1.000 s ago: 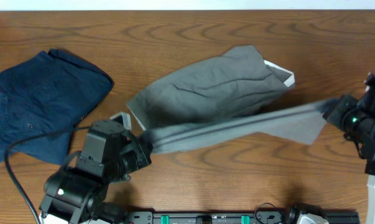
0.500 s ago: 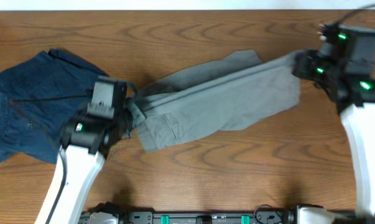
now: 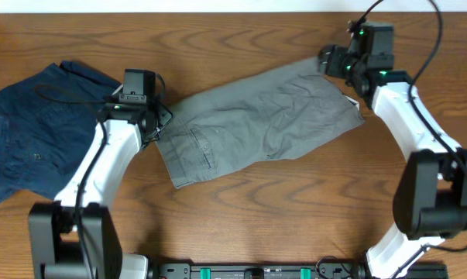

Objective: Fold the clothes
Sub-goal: 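Lift the near edge with both grippers and fold it over the far edge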

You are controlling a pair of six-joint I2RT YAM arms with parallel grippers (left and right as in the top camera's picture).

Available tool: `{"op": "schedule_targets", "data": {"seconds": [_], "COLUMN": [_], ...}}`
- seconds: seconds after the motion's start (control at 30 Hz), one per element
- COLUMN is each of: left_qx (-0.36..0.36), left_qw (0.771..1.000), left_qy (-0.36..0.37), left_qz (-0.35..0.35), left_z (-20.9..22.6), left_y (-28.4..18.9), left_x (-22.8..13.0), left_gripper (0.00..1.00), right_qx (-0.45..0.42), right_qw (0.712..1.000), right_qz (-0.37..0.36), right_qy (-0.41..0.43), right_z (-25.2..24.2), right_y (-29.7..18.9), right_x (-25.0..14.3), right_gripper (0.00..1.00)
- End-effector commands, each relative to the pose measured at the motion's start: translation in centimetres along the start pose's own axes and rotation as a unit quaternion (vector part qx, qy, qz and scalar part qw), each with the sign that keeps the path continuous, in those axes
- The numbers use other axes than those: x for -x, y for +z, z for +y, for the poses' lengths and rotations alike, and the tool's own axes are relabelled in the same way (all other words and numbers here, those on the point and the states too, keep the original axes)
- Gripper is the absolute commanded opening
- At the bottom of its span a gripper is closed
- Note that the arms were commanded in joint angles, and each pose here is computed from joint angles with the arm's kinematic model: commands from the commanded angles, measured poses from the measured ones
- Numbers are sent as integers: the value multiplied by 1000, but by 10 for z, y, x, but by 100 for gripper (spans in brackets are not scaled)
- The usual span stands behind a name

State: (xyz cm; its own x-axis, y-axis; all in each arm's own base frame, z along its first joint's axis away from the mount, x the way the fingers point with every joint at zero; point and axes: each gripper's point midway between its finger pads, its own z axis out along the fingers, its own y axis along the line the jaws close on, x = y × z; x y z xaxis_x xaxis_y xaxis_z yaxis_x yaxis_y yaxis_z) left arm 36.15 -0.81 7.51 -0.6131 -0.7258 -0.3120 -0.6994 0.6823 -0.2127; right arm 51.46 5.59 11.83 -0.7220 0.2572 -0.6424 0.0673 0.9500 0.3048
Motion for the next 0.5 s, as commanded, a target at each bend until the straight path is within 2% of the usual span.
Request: {"op": "schedule_targets", "data": {"seconds": [0.0, 0.17, 0.23, 0.4, 0.47], "left_qx": [23, 53, 50, 50, 38], "left_qw": [1000, 997, 996, 994, 994], "left_qy": [-12, -32, -34, -29, -27], "left_qz": [-9, 42, 62, 88, 103], "left_z": [14, 40, 43, 45, 39], "left_y": [0, -1, 1, 16, 25], "left_x": [8, -4, -13, -31, -38], "left_gripper": [78, 85, 86, 99, 98], "right_qx": [-2, -26, -43, -70, -76], "right_qw": [1000, 997, 994, 984, 979], "right_qz": [-1, 72, 101, 163, 188], "right_qy": [3, -12, -17, -16, -14], "right_z": [7, -4, -13, -29, -34], "right_y": [-5, -8, -9, 3, 9], "right_x": [3, -33, -47, -84, -99], "right_gripper": [99, 99, 99, 99, 99]}}
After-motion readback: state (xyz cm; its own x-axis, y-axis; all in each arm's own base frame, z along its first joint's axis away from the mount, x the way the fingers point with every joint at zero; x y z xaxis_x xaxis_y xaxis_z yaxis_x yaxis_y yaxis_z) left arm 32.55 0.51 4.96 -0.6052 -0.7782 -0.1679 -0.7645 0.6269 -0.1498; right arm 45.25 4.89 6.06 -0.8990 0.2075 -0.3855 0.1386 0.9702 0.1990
